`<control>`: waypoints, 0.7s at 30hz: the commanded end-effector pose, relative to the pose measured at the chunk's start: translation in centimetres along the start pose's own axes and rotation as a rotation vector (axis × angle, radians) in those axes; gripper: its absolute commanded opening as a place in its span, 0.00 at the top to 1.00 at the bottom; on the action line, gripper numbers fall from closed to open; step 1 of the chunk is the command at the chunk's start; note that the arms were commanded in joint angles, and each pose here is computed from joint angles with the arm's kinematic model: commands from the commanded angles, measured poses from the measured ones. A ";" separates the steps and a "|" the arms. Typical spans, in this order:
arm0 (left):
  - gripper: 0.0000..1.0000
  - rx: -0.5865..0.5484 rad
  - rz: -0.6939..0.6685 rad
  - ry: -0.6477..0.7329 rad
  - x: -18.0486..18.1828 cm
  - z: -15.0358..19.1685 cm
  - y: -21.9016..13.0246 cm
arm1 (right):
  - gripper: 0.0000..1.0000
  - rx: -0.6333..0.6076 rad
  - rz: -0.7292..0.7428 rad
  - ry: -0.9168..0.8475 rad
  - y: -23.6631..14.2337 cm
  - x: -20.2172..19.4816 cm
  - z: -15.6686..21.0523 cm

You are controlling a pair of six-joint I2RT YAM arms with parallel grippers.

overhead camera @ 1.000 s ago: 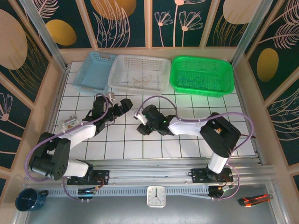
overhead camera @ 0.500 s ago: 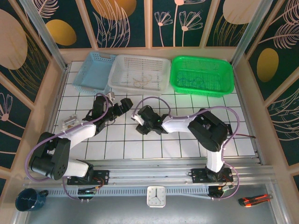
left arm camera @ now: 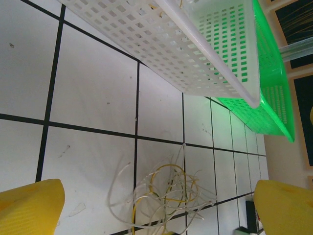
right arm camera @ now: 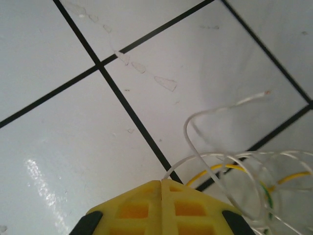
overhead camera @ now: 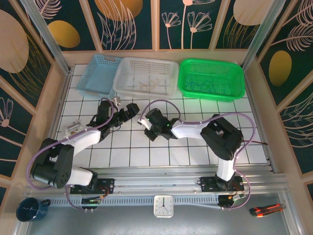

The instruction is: Untangle the cables

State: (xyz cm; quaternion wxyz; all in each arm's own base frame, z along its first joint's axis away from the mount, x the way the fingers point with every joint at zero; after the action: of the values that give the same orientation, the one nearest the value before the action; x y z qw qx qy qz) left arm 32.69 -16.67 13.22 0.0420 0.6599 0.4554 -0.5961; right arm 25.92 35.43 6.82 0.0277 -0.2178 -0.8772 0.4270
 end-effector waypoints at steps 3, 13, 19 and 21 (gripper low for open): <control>0.01 0.010 0.044 -0.005 -0.9 -0.3 0.2 | 1.00 -0.147 -0.030 0.080 -3.4 -0.9 -2.6; 0.01 0.064 0.134 -0.062 -1.8 0.4 1.2 | 1.00 -0.240 -0.081 0.173 -5.5 -1.9 -2.8; 0.08 0.104 0.180 -0.094 -2.4 2.2 2.4 | 1.00 -0.291 -0.110 0.208 -6.4 -1.8 -3.1; 0.11 0.118 0.190 -0.097 -2.7 2.7 2.9 | 1.00 -0.301 -0.113 0.216 -6.5 -1.8 -3.2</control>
State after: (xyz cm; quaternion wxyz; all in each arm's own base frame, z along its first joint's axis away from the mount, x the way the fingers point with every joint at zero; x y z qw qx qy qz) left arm 32.88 -20.17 12.53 0.0635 0.6629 0.3827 -0.6404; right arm 26.07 33.30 12.25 0.1085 -0.2195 -0.9213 0.3019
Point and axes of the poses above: each hand's point on the last joint's axis, 136 mm out from that joint toward the fingers, its own y axis out along the fingers, its own x axis along the line the jaws close on, z = x × y, the point moved 3 cm from there along -y, back along the fingers, and after that the axes turned 9 degrees about -y, right-handed, at the moved point
